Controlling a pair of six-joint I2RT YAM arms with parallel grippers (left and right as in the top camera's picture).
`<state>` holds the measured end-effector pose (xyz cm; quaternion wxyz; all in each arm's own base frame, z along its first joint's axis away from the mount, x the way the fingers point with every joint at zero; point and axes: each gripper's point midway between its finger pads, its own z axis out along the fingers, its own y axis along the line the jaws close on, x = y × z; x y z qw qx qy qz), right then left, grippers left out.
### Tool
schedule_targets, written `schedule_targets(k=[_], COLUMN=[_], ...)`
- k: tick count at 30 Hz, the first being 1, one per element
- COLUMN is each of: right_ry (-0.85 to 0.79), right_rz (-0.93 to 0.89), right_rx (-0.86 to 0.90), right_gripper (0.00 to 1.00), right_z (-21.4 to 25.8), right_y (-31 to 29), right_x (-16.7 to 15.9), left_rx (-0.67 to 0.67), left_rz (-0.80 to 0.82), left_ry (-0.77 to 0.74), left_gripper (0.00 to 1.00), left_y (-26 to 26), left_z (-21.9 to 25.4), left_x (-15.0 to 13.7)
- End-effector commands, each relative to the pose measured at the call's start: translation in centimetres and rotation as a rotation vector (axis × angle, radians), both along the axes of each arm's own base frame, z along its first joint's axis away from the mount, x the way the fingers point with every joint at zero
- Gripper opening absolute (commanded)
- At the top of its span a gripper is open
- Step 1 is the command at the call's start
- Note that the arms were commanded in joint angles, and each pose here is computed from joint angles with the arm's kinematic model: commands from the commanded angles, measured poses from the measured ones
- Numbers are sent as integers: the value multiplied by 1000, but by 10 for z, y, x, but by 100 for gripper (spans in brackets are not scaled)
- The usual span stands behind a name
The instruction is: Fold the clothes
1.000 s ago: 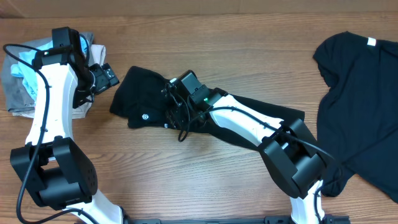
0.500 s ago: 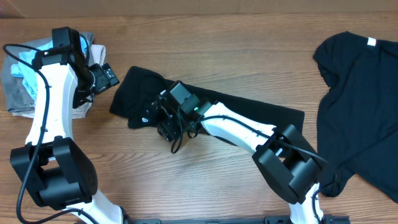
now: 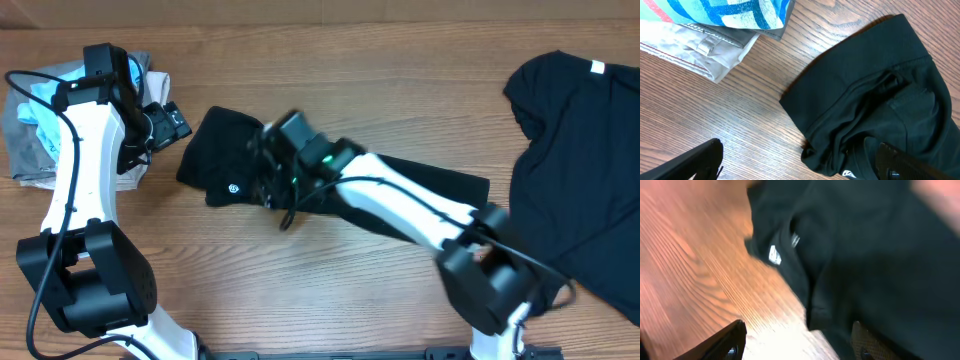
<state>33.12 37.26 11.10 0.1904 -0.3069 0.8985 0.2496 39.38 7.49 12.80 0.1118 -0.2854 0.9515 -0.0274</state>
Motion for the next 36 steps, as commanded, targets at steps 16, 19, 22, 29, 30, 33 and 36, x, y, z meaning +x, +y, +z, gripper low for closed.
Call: schedule_targets(k=[16, 19, 22, 29, 30, 33, 36], right_ry=[164, 176, 186, 197, 211, 260, 303], right_rz=[-269, -269, -270, -352, -364, -397, -431], right_rx=[-151, -161, -171, -194, -189, -192, -210], right_gripper=[56, 56, 56, 56, 56, 56, 57], right_z=[-51, -64, -73, -81, -81, -83, -85], right_y=[-109, -113, -117, -129, -129, -131, -135], right_x=[5, -2, -7, -4, -5, -12, -19], left_rx=[-6, -6, -6, -6, -6, -6, -6], left_rz=[-10, -10, -10, -10, -10, -10, -10], left_ry=[-21, -21, -21, -21, -21, -21, -21], left_gripper=[100, 100, 100, 100, 100, 100, 100], left_y=[-4, -4, -4, -4, -4, -4, -4], left_z=[7, 7, 7, 7, 6, 6, 7], left_x=[3, 3, 3, 3, 3, 3, 3])
